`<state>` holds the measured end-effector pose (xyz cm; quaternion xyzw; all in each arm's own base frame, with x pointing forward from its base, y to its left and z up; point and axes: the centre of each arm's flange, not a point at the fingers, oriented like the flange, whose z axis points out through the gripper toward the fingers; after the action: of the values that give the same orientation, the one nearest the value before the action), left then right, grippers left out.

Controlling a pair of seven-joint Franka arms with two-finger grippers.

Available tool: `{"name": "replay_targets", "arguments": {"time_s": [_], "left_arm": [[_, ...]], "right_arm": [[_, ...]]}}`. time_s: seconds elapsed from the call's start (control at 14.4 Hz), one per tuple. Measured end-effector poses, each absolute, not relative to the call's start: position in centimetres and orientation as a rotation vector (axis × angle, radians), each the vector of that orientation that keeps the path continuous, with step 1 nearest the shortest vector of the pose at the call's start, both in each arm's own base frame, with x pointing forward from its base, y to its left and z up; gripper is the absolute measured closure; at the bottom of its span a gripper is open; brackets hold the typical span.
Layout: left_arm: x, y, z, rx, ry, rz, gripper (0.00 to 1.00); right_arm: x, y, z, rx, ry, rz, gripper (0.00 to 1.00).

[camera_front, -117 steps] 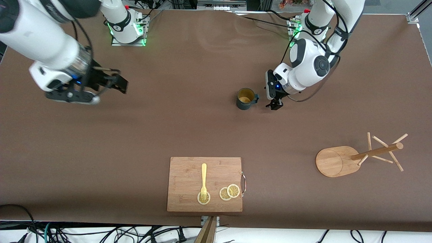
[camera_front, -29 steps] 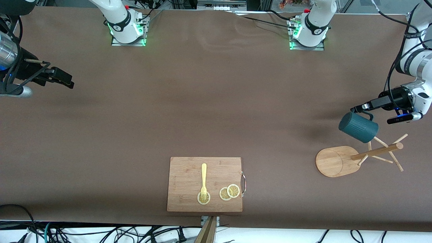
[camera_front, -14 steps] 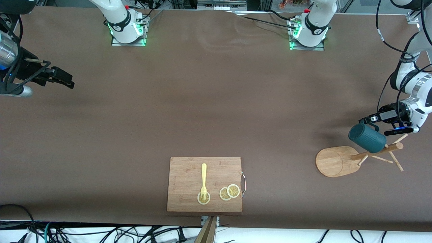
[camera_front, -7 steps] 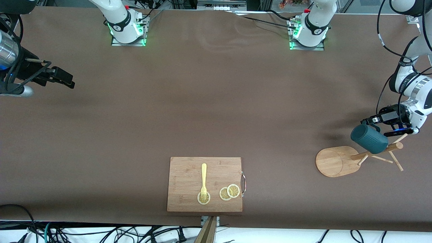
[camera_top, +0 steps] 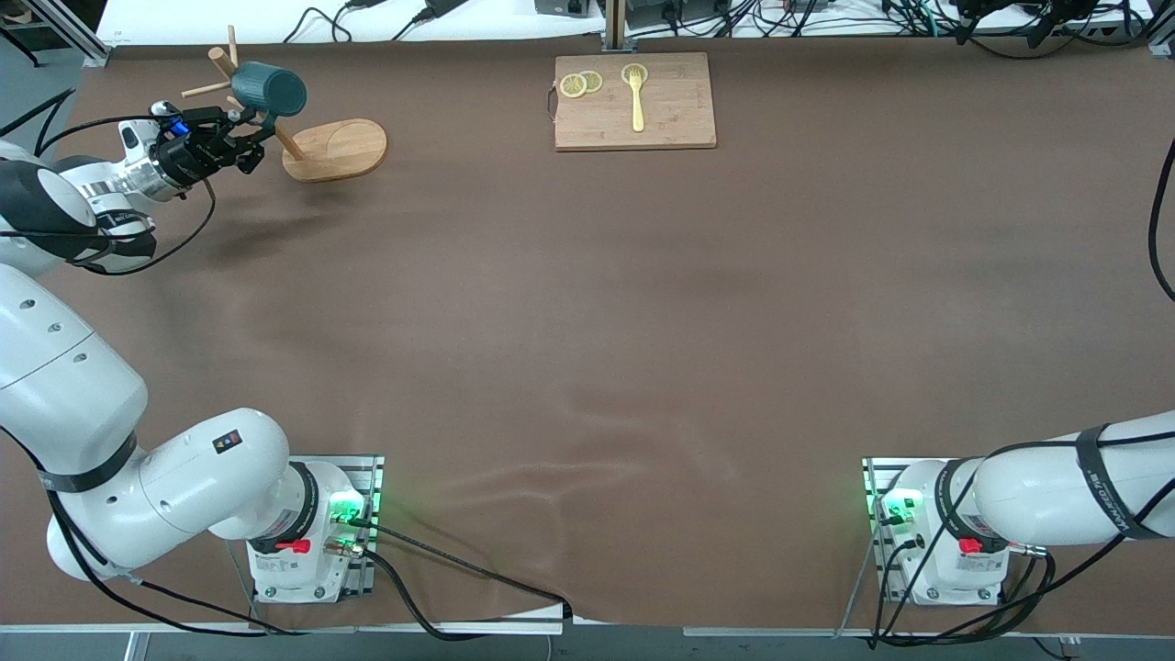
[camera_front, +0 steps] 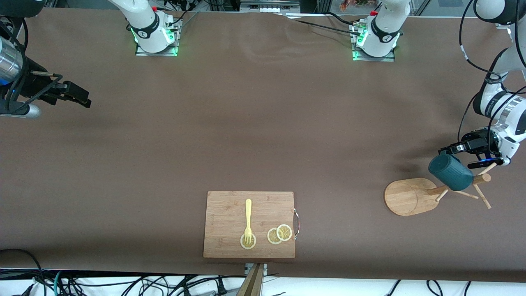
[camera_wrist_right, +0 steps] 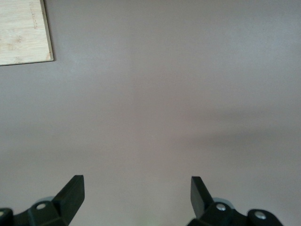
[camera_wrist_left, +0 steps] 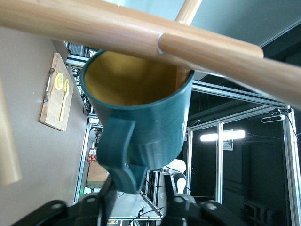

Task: Pass cup and hang on rack
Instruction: 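Lower the mug onto a rack peg with the left gripper, then open the left gripper and release the mug handle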

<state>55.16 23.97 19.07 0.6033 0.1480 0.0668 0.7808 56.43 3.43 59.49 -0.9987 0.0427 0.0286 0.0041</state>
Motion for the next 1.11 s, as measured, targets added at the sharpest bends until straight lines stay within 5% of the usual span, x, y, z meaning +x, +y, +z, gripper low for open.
{"name": "replay_targets", "arguments": {"time_s": [0.35, 1.11], "left_arm": [[56.5, 24.5, 22.7, 1.398, 0.174, 0.093, 0.0], [55.0, 27.2, 31.3, 1.651, -0.071, -0.144, 0.0]], "right_arm": [[56.4, 3.4, 59.5, -3.129, 0.134, 0.089, 0.0], [56.4, 3.4, 59.5, -3.129, 0.134, 0.088, 0.0]]}}
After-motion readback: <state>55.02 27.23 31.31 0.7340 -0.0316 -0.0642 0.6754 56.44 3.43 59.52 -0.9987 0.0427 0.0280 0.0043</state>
